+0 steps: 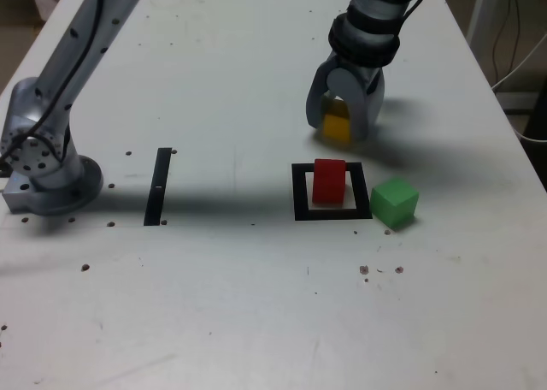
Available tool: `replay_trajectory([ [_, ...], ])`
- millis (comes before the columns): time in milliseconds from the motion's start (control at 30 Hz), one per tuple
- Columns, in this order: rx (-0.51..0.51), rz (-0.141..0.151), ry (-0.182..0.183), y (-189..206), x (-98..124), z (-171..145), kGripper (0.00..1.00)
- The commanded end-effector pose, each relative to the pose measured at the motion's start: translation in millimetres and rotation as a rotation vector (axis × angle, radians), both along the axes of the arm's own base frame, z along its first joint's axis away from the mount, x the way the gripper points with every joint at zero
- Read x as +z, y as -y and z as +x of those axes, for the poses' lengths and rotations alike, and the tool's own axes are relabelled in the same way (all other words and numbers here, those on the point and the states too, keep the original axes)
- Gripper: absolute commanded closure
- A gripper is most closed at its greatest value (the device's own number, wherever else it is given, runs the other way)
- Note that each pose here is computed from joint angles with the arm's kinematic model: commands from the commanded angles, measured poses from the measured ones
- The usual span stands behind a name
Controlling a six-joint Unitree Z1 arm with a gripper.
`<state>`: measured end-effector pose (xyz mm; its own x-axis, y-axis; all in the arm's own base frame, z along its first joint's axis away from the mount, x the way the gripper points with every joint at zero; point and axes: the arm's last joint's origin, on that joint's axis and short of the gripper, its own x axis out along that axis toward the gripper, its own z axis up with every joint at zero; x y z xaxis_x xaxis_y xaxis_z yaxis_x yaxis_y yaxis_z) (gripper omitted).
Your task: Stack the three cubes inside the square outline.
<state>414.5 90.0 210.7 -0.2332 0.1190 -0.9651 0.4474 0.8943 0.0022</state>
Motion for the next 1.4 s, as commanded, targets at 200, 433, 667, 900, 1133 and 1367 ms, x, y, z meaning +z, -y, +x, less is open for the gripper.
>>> replay_trajectory([
  [200,-0.002,0.012,0.029,9,17,-3,0.69],
  [433,0.018,0.021,0.033,22,38,-12,0.69],
  [667,0.078,0.016,0.025,38,54,-27,0.69],
  [900,0.177,-0.022,0.046,62,68,-43,0.69],
  [1133,0.266,-0.071,0.061,84,74,-49,0.69],
  [1367,0.305,-0.083,0.051,93,69,-51,0.69],
])
